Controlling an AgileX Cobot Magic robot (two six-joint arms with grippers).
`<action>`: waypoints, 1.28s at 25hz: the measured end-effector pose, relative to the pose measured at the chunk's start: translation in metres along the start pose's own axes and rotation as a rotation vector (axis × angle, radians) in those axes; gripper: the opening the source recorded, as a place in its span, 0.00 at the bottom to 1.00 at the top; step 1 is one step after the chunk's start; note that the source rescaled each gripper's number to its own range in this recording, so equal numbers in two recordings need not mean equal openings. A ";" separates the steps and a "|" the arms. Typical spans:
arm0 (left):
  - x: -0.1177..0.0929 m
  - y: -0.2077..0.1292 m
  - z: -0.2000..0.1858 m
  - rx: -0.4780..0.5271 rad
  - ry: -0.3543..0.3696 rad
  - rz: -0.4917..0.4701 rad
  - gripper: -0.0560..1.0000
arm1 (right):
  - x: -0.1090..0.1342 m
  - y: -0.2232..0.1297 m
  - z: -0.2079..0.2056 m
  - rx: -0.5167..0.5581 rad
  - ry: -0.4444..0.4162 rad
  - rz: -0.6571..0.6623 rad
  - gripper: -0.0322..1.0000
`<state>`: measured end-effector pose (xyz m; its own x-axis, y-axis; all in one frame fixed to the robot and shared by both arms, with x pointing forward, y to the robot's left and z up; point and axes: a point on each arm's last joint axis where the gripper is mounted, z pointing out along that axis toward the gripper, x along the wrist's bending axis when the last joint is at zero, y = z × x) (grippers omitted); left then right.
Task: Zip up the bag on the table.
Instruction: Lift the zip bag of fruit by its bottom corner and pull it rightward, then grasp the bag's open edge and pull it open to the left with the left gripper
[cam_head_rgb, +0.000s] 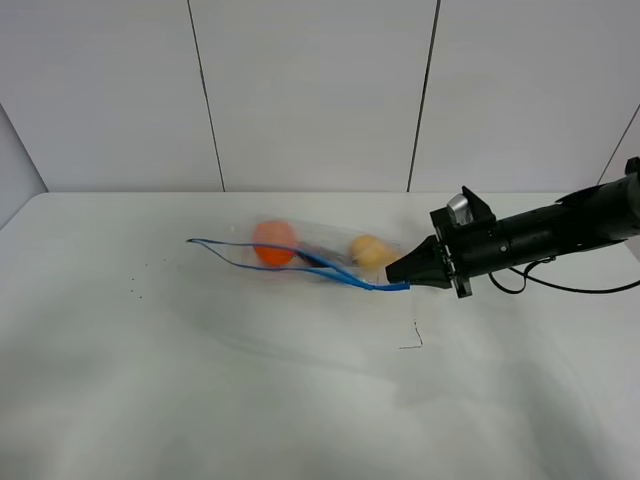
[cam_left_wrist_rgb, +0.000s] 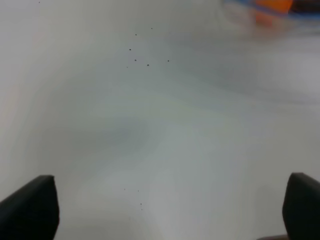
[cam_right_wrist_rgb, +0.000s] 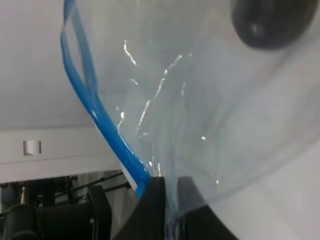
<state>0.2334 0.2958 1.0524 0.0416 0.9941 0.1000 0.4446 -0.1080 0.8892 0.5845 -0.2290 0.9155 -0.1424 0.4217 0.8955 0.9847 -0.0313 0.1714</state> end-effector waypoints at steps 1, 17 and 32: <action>0.000 0.000 0.000 0.000 0.000 0.000 1.00 | 0.003 0.000 -0.001 -0.004 0.000 -0.003 0.03; 0.000 0.000 0.000 0.000 0.000 0.000 1.00 | 0.010 0.001 -0.005 -0.014 0.001 -0.006 0.03; -0.006 0.023 -0.005 -0.042 -0.095 -0.004 1.00 | 0.010 0.001 -0.005 -0.008 -0.003 -0.008 0.03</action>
<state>0.2388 0.2872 1.0743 0.1251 0.9906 0.0556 0.4072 -0.1024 0.9076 0.5832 -0.2290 0.9263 -0.1498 0.4244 0.8930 0.9828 -0.0350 0.1815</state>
